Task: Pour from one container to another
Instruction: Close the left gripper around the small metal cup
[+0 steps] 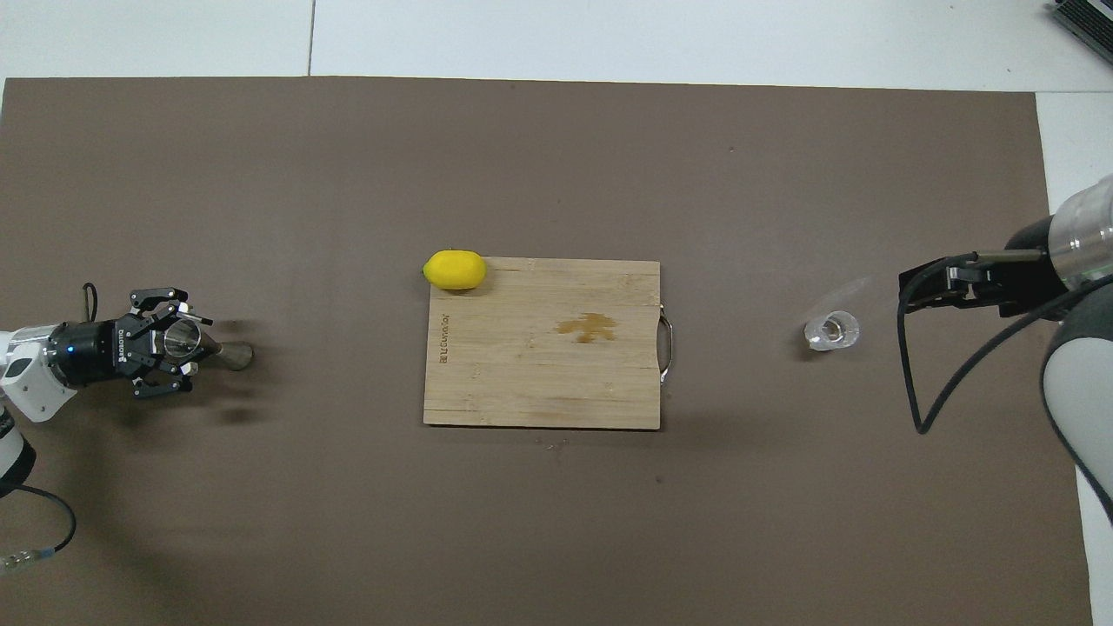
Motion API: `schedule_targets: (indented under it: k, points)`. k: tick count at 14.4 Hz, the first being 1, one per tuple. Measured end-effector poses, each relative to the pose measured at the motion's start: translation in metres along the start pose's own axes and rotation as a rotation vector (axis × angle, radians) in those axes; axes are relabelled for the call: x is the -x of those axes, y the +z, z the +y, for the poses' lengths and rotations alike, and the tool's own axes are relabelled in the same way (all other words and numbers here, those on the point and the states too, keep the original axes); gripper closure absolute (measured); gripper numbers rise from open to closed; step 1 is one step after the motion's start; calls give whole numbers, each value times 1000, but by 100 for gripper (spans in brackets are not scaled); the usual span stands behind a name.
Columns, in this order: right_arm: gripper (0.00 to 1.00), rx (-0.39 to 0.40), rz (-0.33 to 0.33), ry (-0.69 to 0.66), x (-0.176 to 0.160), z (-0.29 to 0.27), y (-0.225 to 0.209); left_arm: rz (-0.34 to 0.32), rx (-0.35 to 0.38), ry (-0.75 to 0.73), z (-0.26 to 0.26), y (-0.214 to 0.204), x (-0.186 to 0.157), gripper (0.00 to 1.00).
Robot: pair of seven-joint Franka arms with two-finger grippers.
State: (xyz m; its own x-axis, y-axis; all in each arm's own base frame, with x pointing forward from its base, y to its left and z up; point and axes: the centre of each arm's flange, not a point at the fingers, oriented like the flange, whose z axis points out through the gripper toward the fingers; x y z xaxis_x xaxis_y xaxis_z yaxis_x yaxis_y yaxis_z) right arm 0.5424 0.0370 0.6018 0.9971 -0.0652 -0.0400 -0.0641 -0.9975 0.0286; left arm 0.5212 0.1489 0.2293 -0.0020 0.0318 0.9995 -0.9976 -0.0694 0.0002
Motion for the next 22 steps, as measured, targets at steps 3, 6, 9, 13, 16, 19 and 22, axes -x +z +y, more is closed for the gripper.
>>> schedule_targets:
  k: [3,6,9,13,16,19,22]
  points:
    - [0,0,0,0,0,0,0,-4,1,2,-1,1,-1,61]
    - [0,0,0,0,0,0,0,-9,11,9,-3,7,-4,63]
    - [0,0,0,0,0,0,0,-17,13,15,-5,9,-7,77]
    - [0,0,0,0,0,0,0,-25,22,21,-7,15,-10,77]
    - [0,0,0,0,0,0,0,-31,25,24,-9,18,-11,77]
    - [0,0,0,0,0,0,0,-33,25,25,-9,19,-11,77]
    - [0,0,0,0,0,0,0,-39,32,33,-11,23,-14,77]
